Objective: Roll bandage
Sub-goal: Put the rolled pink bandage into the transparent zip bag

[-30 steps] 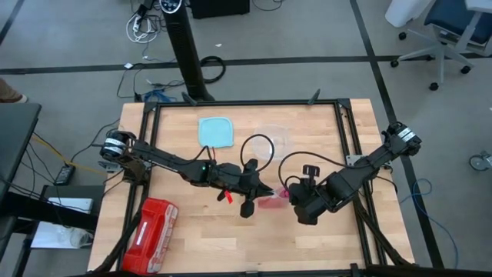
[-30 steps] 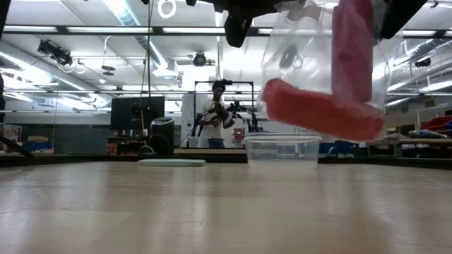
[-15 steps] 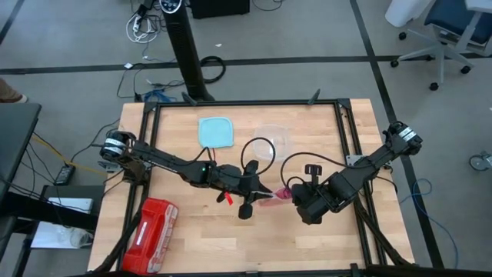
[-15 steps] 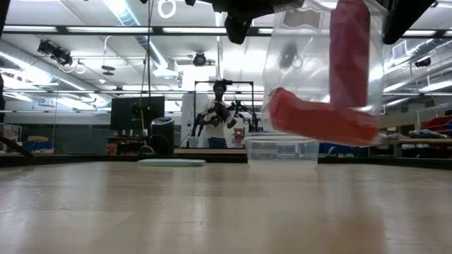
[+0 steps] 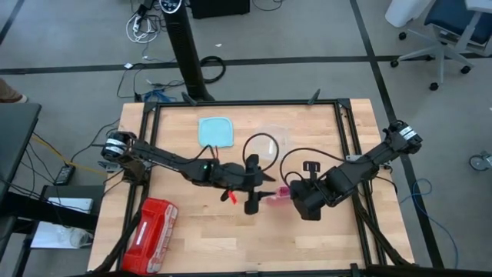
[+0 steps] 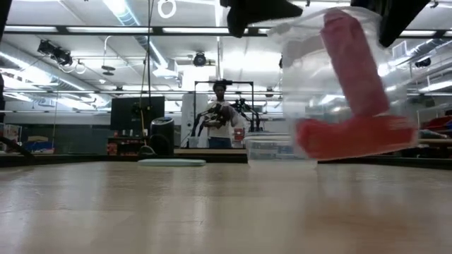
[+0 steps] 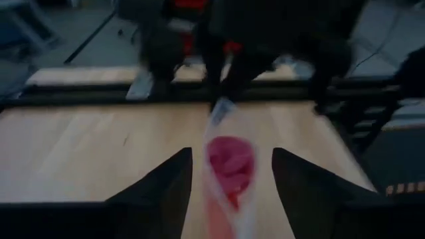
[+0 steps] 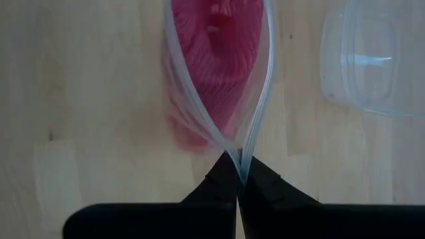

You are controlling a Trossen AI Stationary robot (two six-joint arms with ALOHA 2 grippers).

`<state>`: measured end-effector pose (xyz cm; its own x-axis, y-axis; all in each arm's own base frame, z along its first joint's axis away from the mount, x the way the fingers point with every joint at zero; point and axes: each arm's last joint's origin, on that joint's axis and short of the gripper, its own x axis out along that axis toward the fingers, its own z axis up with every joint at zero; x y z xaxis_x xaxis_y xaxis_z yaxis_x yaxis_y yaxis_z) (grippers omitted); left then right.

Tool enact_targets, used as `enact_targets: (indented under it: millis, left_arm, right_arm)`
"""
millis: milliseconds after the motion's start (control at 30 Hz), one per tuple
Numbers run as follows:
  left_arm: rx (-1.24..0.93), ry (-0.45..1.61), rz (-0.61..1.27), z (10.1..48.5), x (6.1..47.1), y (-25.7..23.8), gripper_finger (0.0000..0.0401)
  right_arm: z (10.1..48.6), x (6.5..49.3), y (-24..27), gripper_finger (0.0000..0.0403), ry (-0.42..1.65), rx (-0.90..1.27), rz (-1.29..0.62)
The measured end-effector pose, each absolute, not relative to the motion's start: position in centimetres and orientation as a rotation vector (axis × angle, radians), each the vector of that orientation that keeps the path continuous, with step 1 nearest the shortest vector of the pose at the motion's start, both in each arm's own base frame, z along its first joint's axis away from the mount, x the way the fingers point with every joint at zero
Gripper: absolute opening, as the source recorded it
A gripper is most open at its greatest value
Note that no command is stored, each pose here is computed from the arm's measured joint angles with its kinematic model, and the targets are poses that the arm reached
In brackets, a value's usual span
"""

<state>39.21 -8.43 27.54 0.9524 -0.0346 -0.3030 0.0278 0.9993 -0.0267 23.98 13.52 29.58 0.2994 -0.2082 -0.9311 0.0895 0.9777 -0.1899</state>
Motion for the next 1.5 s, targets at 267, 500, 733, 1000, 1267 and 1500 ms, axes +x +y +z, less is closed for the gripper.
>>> enact_targets:
  millis: [267,500,733,1000,1267,1500]
  left_arm:
    - [-0.002,0.381,-0.005,29.4,39.6,-7.9,0.0213]
    - [-0.021,0.426,0.028,29.1,39.6,-7.0,0.0213]
    - [-0.126,0.466,0.027,28.8,39.7,-5.7,0.0214]
    - [-0.109,0.556,0.035,28.0,39.3,-5.3,0.0214]
    - [-0.082,0.717,0.051,26.7,38.4,-5.2,0.0214]
    - [-0.088,0.820,0.047,26.0,37.7,-5.2,0.0214]
  right_arm:
    - [29.5,25.2,12.7,0.0001,1.240,-0.120,-0.121]
    - [29.6,26.0,11.9,0.0000,1.217,-0.159,-0.086]
    - [29.7,27.0,10.8,0.0000,1.170,-0.208,-0.083]
    - [30.0,28.1,9.9,0.0000,1.110,-0.242,-0.053]
    - [30.0,28.3,9.3,0.0000,1.105,-0.271,-0.086]
    - [30.5,28.4,9.3,0.0000,1.087,-0.283,-0.097]
